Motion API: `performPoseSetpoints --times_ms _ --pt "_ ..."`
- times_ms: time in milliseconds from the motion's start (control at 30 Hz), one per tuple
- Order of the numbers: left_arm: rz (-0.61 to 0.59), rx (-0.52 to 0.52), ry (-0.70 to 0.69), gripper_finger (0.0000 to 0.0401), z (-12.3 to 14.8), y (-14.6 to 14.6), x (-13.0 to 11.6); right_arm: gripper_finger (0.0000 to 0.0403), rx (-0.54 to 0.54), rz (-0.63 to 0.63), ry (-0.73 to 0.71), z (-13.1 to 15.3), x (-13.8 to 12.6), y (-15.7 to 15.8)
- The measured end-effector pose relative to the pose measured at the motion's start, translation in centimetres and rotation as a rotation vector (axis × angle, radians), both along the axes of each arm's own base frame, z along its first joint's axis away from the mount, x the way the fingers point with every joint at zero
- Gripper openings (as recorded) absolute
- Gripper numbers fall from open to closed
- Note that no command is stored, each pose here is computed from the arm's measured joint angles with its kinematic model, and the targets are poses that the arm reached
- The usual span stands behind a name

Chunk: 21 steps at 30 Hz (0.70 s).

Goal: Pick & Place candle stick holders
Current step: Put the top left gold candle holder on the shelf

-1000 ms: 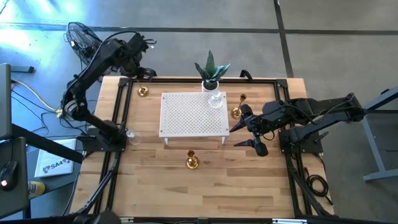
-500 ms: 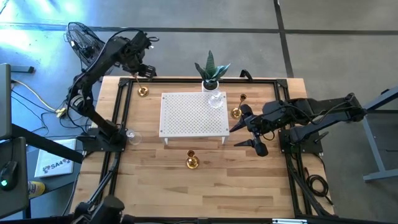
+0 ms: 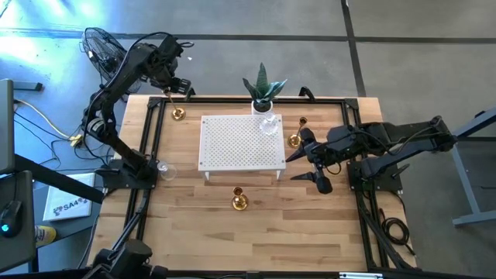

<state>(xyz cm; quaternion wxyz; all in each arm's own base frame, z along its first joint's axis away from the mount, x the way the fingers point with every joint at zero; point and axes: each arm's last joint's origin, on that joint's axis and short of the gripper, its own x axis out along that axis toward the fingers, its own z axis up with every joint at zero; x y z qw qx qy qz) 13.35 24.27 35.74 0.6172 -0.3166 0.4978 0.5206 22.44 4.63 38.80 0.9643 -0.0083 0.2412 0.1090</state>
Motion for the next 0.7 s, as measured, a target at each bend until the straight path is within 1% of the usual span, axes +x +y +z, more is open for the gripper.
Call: performPoseSetpoints --times_ms 467,567,700 --pt "-0.001 -0.001 -0.004 0.0154 -0.02 0.01 0.02 0.0252 0.001 0.000 0.001 -0.01 0.01 0.00" --pt "0.036 0.004 0.002 0.0154 -0.13 0.12 0.02 0.0252 0.001 0.000 0.001 -0.01 0.01 0.00" --pt "0.048 -0.040 0.034 0.0154 -0.76 0.31 0.11 0.0252 0.001 0.001 0.001 -0.01 0.01 0.00"
